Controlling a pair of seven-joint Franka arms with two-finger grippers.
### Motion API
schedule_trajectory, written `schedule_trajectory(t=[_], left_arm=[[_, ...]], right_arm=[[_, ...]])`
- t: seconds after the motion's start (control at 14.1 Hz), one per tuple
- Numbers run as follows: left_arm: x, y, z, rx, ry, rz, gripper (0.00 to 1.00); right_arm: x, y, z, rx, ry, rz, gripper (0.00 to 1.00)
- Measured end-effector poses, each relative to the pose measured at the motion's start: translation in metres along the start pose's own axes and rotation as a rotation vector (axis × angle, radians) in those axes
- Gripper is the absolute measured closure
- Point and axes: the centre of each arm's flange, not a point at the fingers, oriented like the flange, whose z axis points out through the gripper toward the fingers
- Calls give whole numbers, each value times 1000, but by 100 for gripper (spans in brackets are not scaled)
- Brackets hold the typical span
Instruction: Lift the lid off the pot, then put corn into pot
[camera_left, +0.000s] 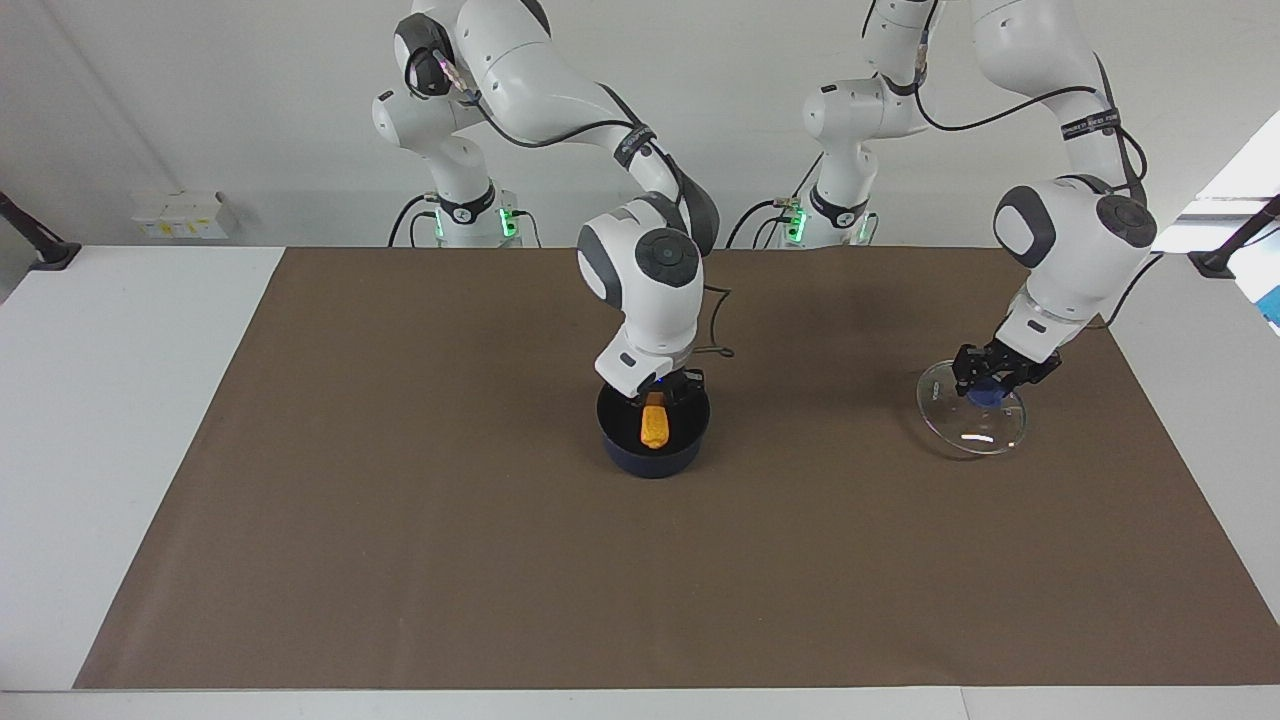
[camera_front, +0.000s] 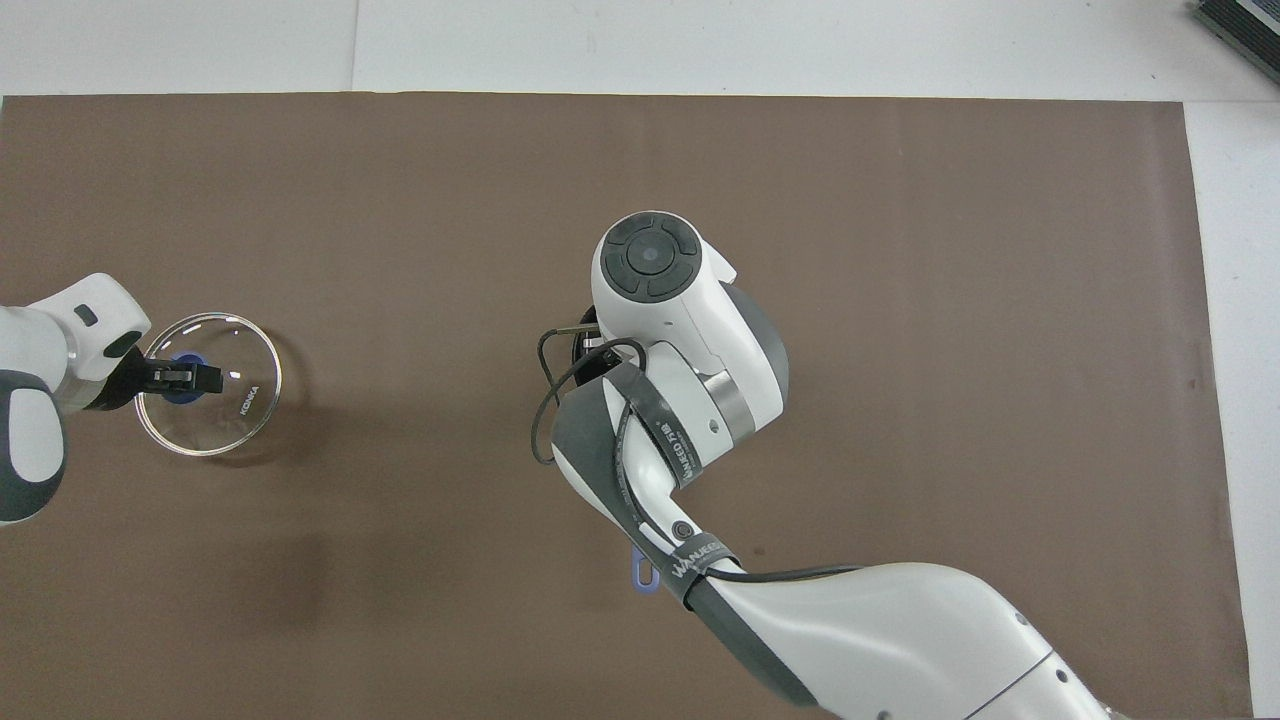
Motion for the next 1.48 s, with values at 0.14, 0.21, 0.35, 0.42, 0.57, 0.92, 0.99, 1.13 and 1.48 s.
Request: schedule_trajectory(t=[0.14,0.21,0.35,0.42,0.57,0.92,0.99,1.13,1.48], left_arm=[[-9,-17,10,6,9,26,35],[-14,-27,15,8,9,36,35],[-20,-42,20,10,7,49,35],[-22,-47,20,10,6,53,35],[-23,-51,20,11,6,54,30],[-17,-45,15,14,18,67,0],[-13,-42,12,14,22,71,0],[2,-28,-1,4,12,60,0],[47,34,-37,-14,-18,10,0]], right_arm=[[-1,1,7,-4,-6,0,64],[-2,1,8,-4,-6,-1,57],[-1,1,6,-3,-4,-2,36],[-1,1,4,-1,-1,-2,26],[0,1,-6,7,12,-2,4],[8,44,-86,29,80,36,0],[8,62,-108,28,86,42,0],[7,105,-154,33,92,48,0],[-9,217,-244,44,114,86,0]])
